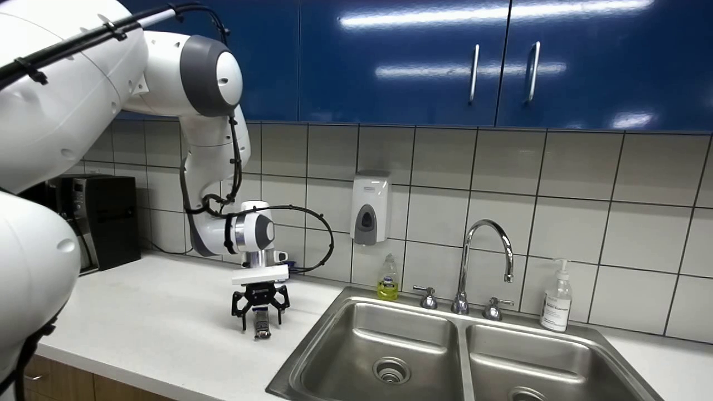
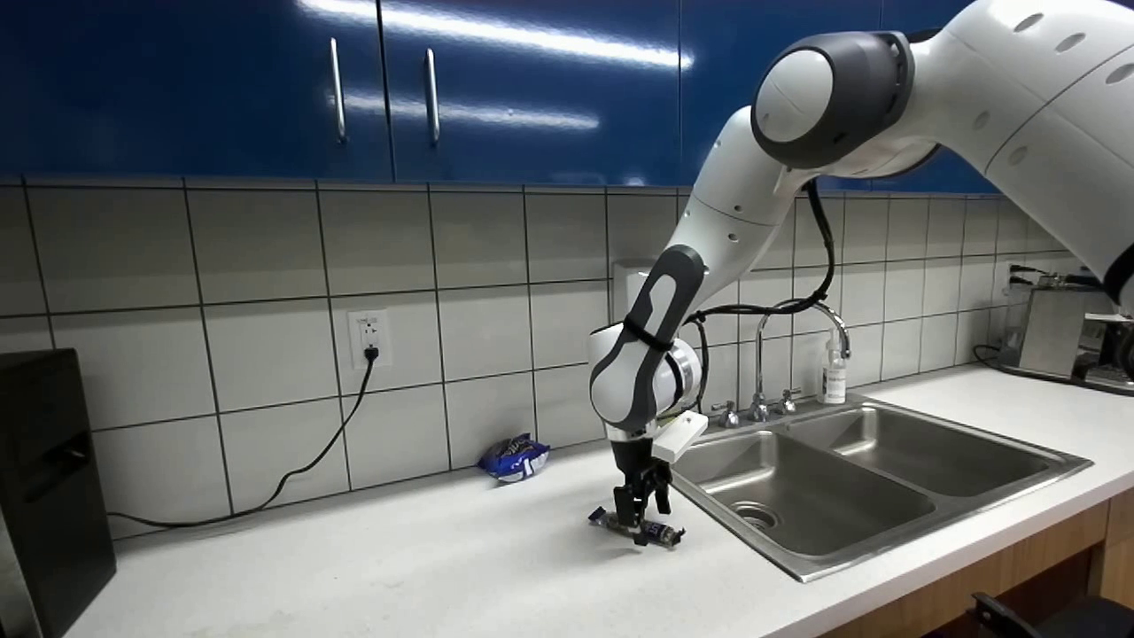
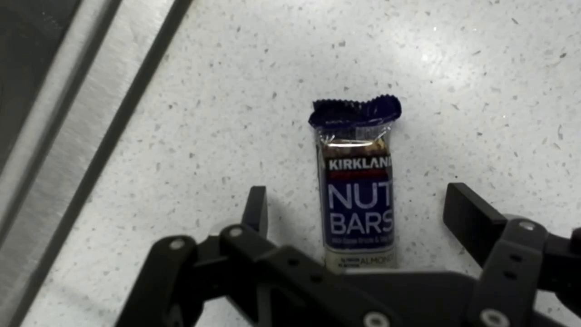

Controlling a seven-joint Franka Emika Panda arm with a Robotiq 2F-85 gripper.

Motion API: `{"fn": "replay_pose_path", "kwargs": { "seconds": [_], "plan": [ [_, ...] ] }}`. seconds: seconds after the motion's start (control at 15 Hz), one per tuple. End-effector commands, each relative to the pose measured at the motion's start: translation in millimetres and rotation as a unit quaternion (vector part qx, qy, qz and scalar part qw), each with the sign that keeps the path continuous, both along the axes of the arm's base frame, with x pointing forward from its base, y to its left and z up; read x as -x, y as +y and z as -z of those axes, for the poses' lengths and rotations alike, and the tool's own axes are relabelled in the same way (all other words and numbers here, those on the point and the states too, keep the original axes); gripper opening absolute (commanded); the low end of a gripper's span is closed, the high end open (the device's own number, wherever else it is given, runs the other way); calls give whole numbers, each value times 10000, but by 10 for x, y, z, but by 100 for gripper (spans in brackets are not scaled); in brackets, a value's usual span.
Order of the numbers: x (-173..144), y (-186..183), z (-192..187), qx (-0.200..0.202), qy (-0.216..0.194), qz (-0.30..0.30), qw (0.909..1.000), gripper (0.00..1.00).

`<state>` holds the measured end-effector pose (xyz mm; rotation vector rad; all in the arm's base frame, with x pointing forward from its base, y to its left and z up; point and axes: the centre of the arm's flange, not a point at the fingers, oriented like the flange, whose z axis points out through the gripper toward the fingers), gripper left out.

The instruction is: Put the black snack packet in the left sink

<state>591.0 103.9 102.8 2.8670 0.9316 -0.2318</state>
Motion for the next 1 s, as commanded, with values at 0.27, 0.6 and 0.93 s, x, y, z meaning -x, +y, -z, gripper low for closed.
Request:
{"fn": "replay_pose_path", "kwargs": {
  "seconds": [0.27, 0.6, 0.93],
  "plan": [
    [-69, -38, -28, -132, -1, -70, 9999, 51],
    [-59, -33, -25, -184, 13, -60, 9998, 11],
    [-53, -44, -21, -217, 24, -5, 9998, 9]
  ]
}}
